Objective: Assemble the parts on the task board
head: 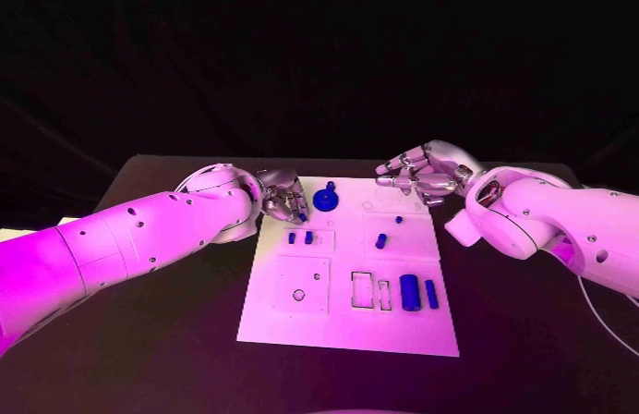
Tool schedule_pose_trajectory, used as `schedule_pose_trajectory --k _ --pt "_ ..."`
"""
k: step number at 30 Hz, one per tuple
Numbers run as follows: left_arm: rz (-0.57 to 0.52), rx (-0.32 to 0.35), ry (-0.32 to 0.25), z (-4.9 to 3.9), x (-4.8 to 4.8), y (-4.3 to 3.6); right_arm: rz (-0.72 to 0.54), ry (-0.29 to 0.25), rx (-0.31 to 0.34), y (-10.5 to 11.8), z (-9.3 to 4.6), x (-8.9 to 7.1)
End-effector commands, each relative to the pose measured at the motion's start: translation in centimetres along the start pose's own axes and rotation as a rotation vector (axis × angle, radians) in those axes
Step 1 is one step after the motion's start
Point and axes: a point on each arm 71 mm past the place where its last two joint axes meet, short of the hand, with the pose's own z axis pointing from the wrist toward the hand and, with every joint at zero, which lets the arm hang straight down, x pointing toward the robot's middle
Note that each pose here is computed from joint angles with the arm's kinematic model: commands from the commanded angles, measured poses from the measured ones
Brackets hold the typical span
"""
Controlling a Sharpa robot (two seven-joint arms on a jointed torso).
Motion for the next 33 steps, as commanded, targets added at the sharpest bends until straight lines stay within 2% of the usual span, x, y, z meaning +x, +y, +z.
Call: schedule_pose_trajectory --k 1,23,33 --pt "0.005 0.021 0.011 0.14 0.38 -0.47 -0.002 0.015 -0.007 0.07 0.01 0.17" --pt "0.038 -0.009 0.06 0.47 0.79 -0.55 -0.002 0.015 -0.007 0.07 -0.06 0.16" --pt "0.045 -0.026 0.053 0.57 0.73 -0.36 -0.003 0.013 -0.006 0.04 -0.09 0.11"
